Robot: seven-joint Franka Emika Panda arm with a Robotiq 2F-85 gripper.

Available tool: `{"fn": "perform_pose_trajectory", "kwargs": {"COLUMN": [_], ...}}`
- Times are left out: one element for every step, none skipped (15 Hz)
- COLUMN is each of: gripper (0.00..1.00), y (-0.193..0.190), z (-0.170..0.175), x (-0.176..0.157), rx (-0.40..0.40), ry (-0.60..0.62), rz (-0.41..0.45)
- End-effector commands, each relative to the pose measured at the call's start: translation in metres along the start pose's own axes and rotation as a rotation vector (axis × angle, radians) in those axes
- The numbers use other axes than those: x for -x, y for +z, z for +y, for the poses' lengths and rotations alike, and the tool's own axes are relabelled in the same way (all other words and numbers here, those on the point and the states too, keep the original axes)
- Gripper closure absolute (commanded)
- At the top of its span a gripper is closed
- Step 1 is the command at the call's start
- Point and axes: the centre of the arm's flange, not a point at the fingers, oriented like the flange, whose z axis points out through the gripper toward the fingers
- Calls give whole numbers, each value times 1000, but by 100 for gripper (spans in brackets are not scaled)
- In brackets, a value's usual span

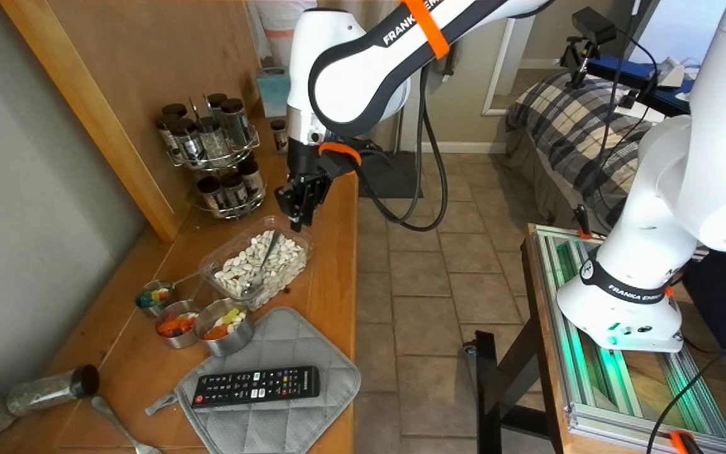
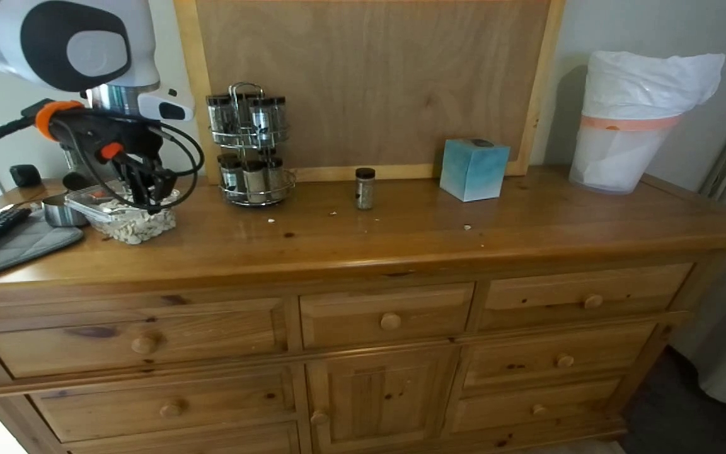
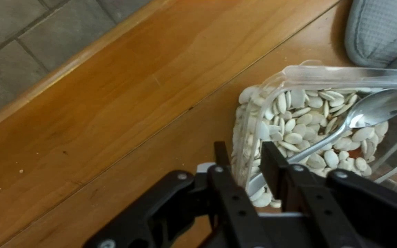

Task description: Move the bowl to the right

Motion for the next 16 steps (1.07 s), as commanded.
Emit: {"fn": "perform_pose_trajectory", "kwargs": {"gripper": [69,69,71,71,72,73,73,74,73,75,77,70,74,78,85,97], "y": [8,9,11,13,16,18,19,20,21,23,24,26,28,29,28,27], "z": [-8,-9,-9,-9,-8,-7,-6,-4,-2,-1,-1,0,1,2,2,2], "x": [-6,-5,-6,-6,-6,-6,-6,-6,-6,-6,-6,-6,-6,-6,-6,-6], "rx": [-71,-83,-88,-91,-86,-83,-79,-73,-72,-67,-71,-73,-72,-75,-75,-76], "ry": [-29,-37,-38,-40,-39,-37,-34,-28,-25,-22,-23,-27,-22,-22,-20,-20], "rz": [7,11,7,-1,-10,-19,-25,-33,-36,-34,-30,-21,-15,-14,-12,-10]}}
